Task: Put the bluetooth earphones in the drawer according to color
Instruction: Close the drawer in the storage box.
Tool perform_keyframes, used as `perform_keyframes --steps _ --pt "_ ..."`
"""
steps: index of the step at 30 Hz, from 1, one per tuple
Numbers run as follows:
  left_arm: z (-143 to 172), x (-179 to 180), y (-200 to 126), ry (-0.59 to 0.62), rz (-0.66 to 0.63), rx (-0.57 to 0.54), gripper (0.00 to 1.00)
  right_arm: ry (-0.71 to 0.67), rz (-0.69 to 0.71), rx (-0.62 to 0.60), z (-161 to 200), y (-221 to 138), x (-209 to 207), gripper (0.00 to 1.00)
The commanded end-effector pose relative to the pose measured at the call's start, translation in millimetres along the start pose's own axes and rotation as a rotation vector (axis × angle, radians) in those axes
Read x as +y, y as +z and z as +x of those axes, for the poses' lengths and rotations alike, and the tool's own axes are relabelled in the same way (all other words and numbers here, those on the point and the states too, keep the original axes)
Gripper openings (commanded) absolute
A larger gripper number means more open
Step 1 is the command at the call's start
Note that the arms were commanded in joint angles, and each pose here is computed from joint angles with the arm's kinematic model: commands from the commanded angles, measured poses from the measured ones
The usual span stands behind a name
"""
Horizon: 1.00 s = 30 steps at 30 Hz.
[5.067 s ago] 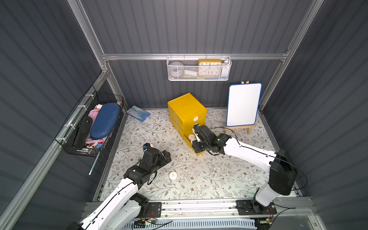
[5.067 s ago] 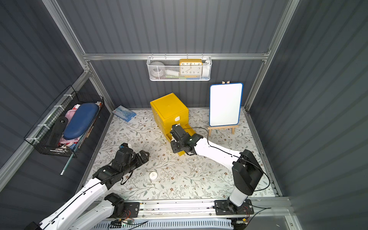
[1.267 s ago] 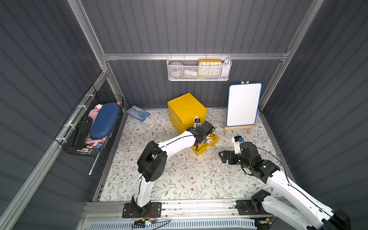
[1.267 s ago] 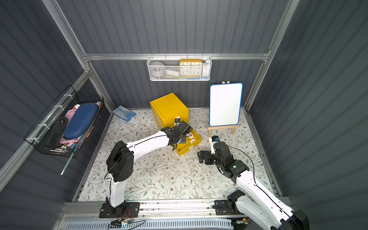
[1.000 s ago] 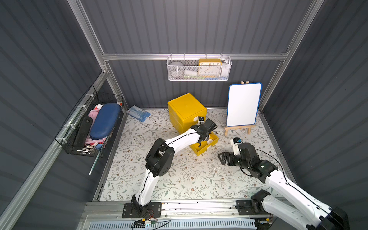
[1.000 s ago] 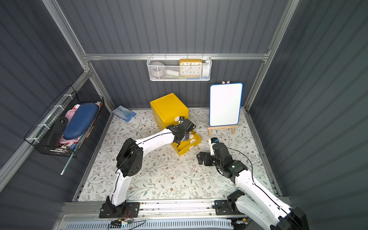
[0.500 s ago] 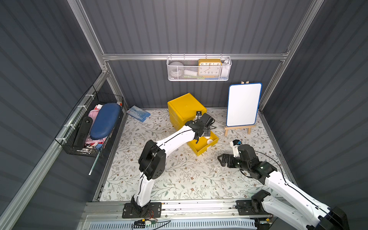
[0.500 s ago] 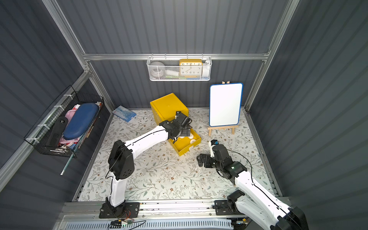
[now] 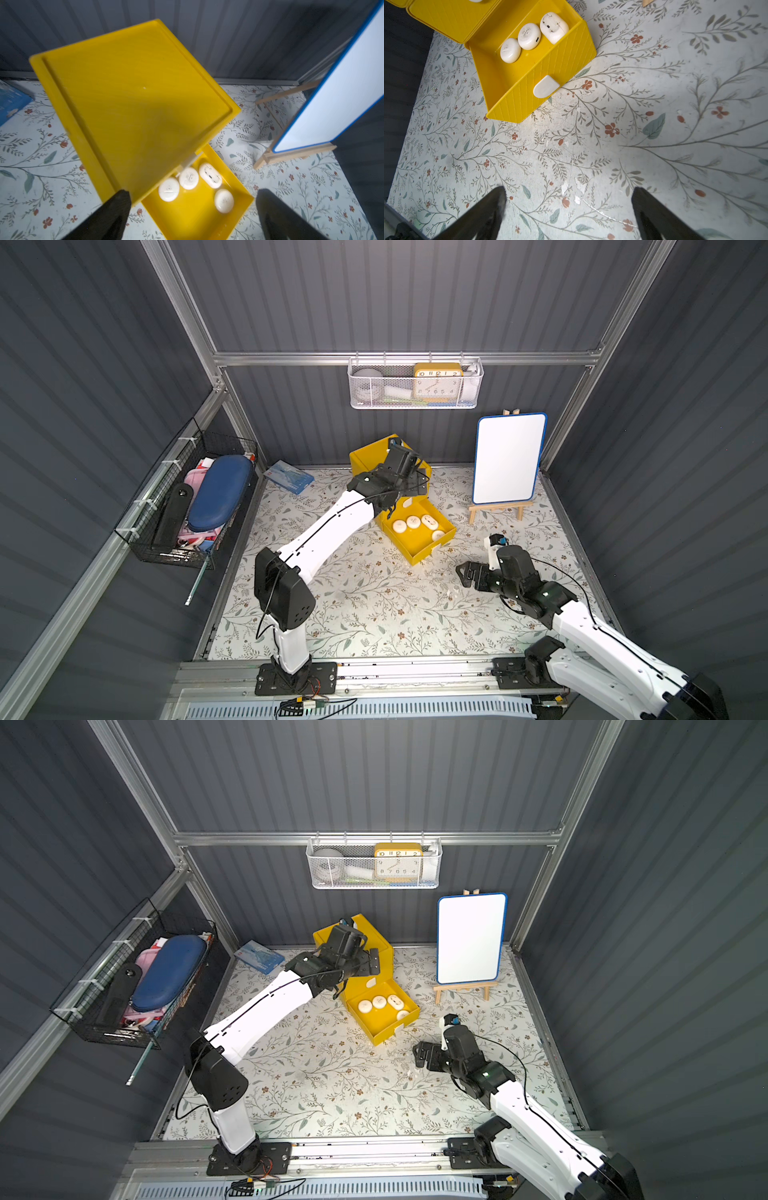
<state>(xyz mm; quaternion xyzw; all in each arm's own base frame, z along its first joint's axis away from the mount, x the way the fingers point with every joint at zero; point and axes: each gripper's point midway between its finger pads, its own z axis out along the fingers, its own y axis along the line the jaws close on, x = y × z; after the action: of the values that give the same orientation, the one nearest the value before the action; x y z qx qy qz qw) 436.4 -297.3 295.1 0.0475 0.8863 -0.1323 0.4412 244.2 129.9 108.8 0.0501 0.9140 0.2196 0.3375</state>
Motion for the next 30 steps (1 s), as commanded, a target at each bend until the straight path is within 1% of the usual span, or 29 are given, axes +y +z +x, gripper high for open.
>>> perform_keyframes --steps 1,4,7,12,14,17,19,22,26,30 --pt "-30.3 15.5 3.5 0.018 0.018 -0.038 0.99 0.057 0.035 -0.111 -17.2 0.5 -7.7 0.99" --pt "-41.7 40.0 18.7 -0.007 0.002 -0.031 0.99 0.069 0.050 -0.165 -23.4 3.0 -13.0 0.99" --pt "-45.0 62.2 35.6 -0.033 -0.010 -0.009 0.99 0.052 0.046 -0.160 -25.8 4.3 -10.5 0.92" --pt "-40.8 92.4 61.8 -0.067 -0.028 0.027 0.99 0.021 0.020 -0.129 -30.5 15.7 -0.2 0.75" --pt "-35.2 101.2 71.0 -0.074 -0.037 0.044 0.99 0.017 0.023 -0.113 -33.2 22.7 1.9 0.69" --pt "-22.8 109.9 84.2 -0.081 -0.046 0.076 0.99 0.008 0.016 -0.077 -35.0 36.0 7.2 0.55" --pt "-14.7 113.8 90.5 -0.083 -0.052 0.095 0.99 0.010 0.017 -0.060 -38.1 44.8 9.4 0.50" --pt "-5.2 118.4 95.7 -0.085 -0.058 0.112 0.99 0.019 0.009 -0.023 -39.7 61.6 11.9 0.45" --pt "5.5 121.3 98.9 -0.088 -0.050 0.130 0.99 0.044 -0.048 0.040 -43.1 83.2 23.3 0.38" --pt "14.6 123.8 102.3 -0.094 -0.047 0.150 0.99 0.081 -0.087 0.073 -47.8 103.5 31.8 0.37"
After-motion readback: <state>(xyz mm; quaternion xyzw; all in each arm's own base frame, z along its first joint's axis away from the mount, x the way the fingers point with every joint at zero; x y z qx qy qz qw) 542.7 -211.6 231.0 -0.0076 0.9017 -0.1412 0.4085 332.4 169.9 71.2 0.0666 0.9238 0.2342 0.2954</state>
